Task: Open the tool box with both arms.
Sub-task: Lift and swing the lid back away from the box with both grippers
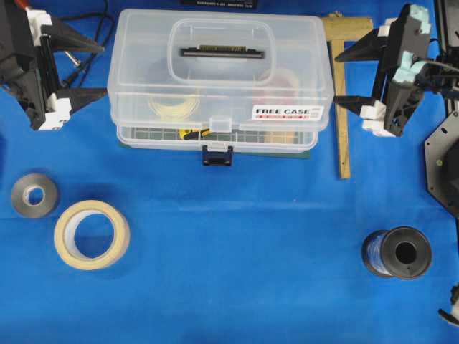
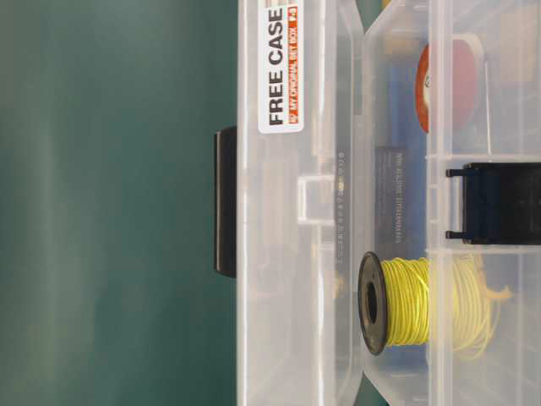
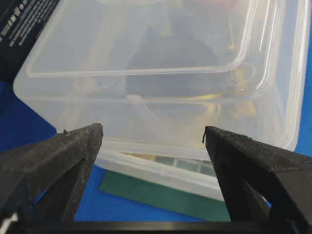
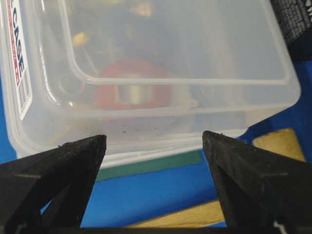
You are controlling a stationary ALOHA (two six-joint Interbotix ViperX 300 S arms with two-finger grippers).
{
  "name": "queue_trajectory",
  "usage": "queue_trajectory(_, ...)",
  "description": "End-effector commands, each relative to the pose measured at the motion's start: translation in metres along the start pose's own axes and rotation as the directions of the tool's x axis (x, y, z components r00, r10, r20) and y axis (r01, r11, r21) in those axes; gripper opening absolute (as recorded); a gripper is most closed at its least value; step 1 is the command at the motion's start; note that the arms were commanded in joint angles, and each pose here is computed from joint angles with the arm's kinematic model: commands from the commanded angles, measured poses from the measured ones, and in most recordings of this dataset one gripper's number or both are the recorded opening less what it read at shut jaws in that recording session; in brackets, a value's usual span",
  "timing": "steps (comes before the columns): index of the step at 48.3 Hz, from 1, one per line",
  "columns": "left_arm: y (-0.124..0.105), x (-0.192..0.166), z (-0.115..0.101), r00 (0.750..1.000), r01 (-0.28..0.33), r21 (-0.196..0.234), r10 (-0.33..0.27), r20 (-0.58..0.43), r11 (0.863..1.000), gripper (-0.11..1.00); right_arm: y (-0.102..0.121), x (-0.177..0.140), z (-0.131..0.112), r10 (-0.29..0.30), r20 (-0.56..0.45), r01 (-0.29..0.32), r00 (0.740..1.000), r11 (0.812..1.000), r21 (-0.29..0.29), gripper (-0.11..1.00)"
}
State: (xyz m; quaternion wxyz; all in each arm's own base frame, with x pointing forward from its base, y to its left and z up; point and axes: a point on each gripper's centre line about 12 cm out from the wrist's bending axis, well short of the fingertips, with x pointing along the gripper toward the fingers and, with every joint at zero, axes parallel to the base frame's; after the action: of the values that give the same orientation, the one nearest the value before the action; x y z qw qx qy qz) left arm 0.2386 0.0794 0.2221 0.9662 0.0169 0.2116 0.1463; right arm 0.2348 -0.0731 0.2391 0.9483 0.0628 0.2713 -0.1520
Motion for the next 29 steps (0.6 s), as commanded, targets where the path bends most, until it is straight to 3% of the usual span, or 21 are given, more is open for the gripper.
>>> queue_trajectory(1, 0.005, -0.002, 0.052, 0.989, -0.013, -0.010, 0.015, 0.144, 1.000, 0.90, 0.004, -0.014, 0.047, 0.015, 0.148, -0.016, 0.989, 1.000, 0.005, 0.83)
queue_trajectory(29, 0.035, -0.004, 0.066, 0.978, -0.114, -0.021, 0.116, 0.171, 0.993, 0.90, -0.022, -0.019, 0.061, -0.078, 0.235, 0.070, 0.969, 0.997, 0.044, 0.83)
